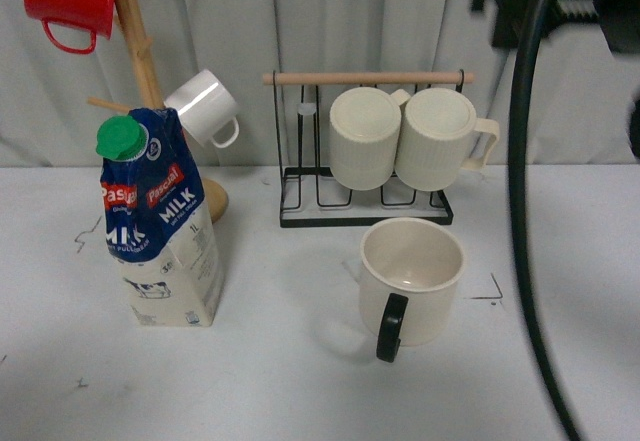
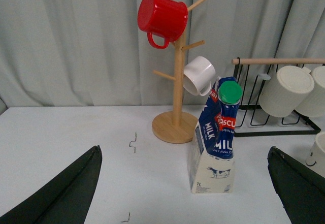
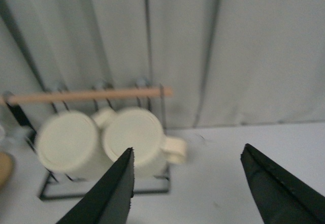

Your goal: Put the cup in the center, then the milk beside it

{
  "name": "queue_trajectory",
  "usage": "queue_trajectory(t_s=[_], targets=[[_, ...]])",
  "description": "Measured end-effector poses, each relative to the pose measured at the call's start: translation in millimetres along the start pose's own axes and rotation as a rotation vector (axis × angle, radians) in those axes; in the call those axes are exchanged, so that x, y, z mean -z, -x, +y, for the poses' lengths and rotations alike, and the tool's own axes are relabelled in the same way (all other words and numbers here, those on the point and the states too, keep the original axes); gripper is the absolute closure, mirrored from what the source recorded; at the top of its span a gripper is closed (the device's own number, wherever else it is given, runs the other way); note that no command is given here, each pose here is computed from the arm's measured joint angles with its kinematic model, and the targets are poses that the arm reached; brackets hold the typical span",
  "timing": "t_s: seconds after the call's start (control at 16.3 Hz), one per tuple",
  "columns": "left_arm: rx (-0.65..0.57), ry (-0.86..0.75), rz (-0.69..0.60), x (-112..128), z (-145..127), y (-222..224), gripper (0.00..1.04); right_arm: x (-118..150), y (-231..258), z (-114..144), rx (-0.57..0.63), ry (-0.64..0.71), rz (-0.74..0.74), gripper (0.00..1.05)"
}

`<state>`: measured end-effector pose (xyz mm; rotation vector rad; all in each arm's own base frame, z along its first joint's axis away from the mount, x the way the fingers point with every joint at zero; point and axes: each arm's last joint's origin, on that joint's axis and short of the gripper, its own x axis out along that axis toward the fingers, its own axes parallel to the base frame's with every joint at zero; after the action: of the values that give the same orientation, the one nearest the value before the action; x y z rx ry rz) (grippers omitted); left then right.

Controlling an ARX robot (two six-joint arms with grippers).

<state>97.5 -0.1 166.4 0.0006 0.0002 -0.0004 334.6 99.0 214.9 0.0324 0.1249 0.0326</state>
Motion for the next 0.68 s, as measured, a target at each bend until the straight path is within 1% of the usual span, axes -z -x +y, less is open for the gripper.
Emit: queue_trajectory(t_s=[0.06, 0.12, 0.18, 0.25, 0.31, 0.43, 0.49, 0.61, 0.68], targets=[[-0.002, 0.000, 0.000, 0.0, 0.1, 0.0, 0.07, 32.4, 17.9, -20.3, 0.032, 0.027, 0.003, 0.47], [0.000, 0.000, 0.000, 0.0, 0.1, 0.0, 0.07, 40.0, 38.7, -37.8, 0.050, 0.025, -0.048, 0.61], [0.000, 0.000, 0.000, 0.0, 0.1, 0.0, 0.07, 27.2, 58.0, -46.9, 0.050, 0.011, -0.136, 0.74], [0.000, 0.000, 0.000, 0.0, 0.1, 0.0, 0.07, 20.7, 74.2, -52.5, 0.036, 0.007, -0.188, 0.87], [0.000, 0.000, 0.000, 0.0, 0.1, 0.0, 0.07, 34.1, 88.8, -58.4, 0.022, 0.022, -0.148, 1.02], [-0.001, 0.000, 0.000, 0.0, 0.1, 0.0, 0.07, 49.5, 99.4, -65.7, 0.034, 0.033, -0.090, 1.03], [0.000, 0.000, 0.000, 0.0, 0.1, 0.0, 0.07, 52.8, 113.3, -72.7, 0.044, 0.031, -0.095, 1.03], [0.000, 0.000, 0.000, 0.0, 0.1, 0.0, 0.07, 49.3, 129.8, -77.1, 0.035, 0.027, -0.138, 1.03], [0.000, 0.000, 0.000, 0.0, 0.1, 0.0, 0.07, 54.2, 136.4, -79.0, 0.029, 0.029, -0.120, 1.03]])
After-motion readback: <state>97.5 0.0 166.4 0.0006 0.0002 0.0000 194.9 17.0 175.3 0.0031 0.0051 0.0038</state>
